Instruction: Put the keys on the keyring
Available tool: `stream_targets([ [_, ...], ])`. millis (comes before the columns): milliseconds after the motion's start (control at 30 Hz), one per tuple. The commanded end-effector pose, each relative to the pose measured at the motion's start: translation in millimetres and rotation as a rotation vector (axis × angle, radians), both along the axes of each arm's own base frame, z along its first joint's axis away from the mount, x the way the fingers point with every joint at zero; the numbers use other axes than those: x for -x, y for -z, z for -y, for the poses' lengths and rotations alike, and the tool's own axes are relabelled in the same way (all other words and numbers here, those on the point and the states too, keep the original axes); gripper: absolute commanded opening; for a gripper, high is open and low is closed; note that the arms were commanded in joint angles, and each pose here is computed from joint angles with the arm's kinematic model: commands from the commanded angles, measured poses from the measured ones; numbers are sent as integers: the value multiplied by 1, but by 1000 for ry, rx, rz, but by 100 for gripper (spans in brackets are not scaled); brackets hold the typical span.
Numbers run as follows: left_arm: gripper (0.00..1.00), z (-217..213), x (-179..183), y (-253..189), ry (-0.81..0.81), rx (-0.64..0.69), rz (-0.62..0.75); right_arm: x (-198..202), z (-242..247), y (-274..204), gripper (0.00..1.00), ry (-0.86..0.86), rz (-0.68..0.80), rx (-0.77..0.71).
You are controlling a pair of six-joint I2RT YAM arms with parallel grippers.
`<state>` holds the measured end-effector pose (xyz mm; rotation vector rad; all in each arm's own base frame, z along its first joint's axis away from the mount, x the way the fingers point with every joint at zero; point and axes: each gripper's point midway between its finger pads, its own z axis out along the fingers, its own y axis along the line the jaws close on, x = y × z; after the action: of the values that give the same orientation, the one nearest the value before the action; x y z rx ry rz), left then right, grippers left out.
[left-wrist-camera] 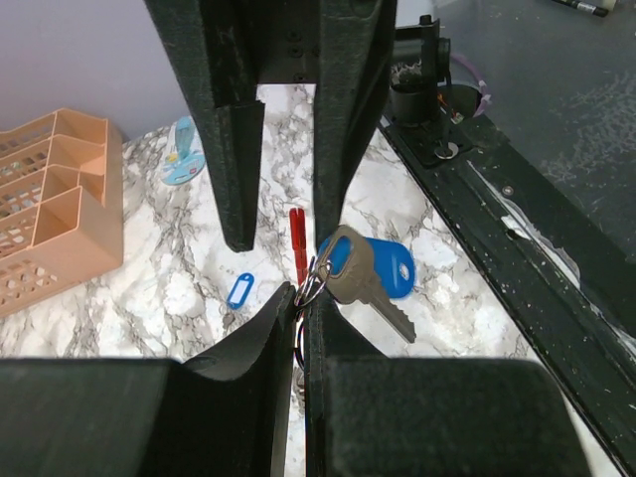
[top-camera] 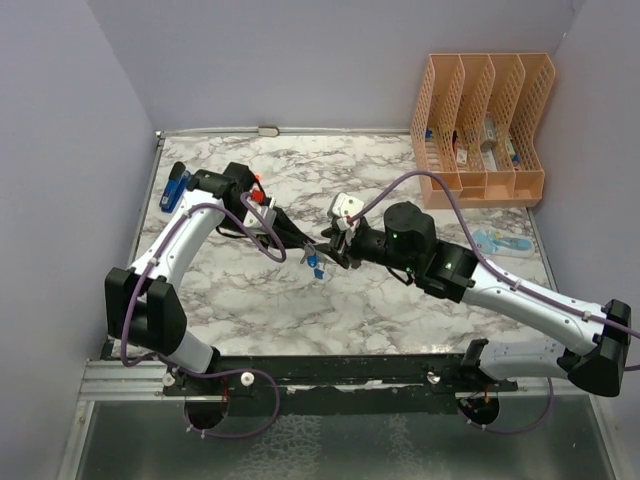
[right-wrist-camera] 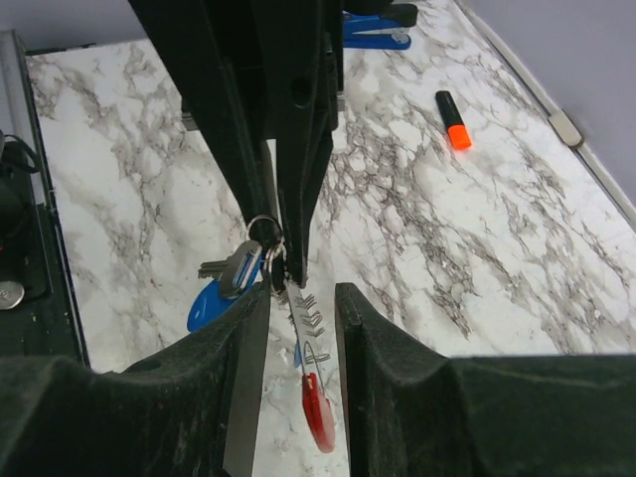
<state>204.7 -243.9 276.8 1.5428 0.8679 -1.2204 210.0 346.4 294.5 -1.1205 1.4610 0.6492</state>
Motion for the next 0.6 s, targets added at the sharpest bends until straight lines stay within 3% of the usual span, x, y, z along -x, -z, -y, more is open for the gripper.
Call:
stream_targets([
  [0, 0, 8, -1, -33, 8, 156, -31, 10, -11, -7, 34, -44, 20, -11],
  [567, 0, 6, 6, -33, 10, 151, -45, 0, -8, -13, 30, 17, 110, -3],
])
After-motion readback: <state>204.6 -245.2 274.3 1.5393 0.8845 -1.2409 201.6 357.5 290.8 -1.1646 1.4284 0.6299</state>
